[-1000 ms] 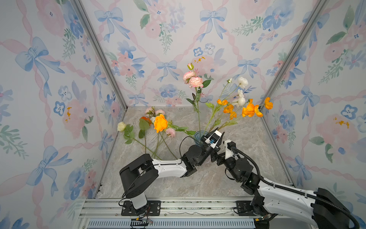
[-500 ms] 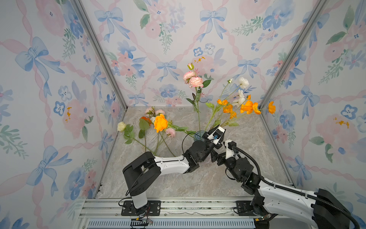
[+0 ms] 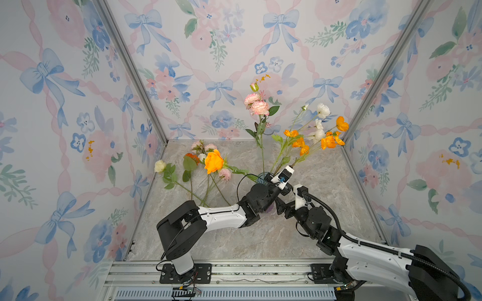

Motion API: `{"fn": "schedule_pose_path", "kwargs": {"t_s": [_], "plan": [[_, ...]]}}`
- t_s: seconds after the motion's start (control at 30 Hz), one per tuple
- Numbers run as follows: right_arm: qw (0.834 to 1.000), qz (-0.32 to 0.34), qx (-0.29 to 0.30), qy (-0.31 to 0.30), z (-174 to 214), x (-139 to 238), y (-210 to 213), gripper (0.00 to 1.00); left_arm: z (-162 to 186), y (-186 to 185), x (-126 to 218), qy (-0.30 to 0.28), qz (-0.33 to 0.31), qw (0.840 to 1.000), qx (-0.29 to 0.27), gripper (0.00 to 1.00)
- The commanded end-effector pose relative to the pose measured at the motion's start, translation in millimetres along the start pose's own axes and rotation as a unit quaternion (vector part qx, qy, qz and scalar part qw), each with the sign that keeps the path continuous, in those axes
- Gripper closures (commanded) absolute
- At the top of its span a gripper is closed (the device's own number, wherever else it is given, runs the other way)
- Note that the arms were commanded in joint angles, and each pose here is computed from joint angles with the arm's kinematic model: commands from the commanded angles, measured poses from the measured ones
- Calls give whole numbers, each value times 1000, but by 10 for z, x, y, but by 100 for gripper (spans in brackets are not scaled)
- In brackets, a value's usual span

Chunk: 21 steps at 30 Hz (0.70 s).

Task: Arrange the flowers into the vase
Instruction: 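Push the poppy stems down into the vase with the left gripper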

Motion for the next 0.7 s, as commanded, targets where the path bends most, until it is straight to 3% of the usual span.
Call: {"fn": "schedule_pose_path", "kwargs": {"t_s": [0.0, 0.37, 0.67], "plan": [[1000, -5, -11, -5, -40, -26, 21, 3, -188, 103, 119, -20, -1, 999, 34, 100], [1000, -11, -9, -2, -30, -42, 50, 3, -188, 218, 473, -35, -11, 997, 64, 100], [1000, -14, -5, -2, -25, -50, 69, 3, 220, 128, 642, 6, -13, 998, 63, 100]]}}
Point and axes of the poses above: each gripper's point midway between its finger pads, its own x axis back along the fingers, its own y axis along the line the jaws close on, z = x × y, the point moved 1 cm from there along x, back along the fingers, and after that the axes turned 6 degrees about -x, right-handed, at the moved point
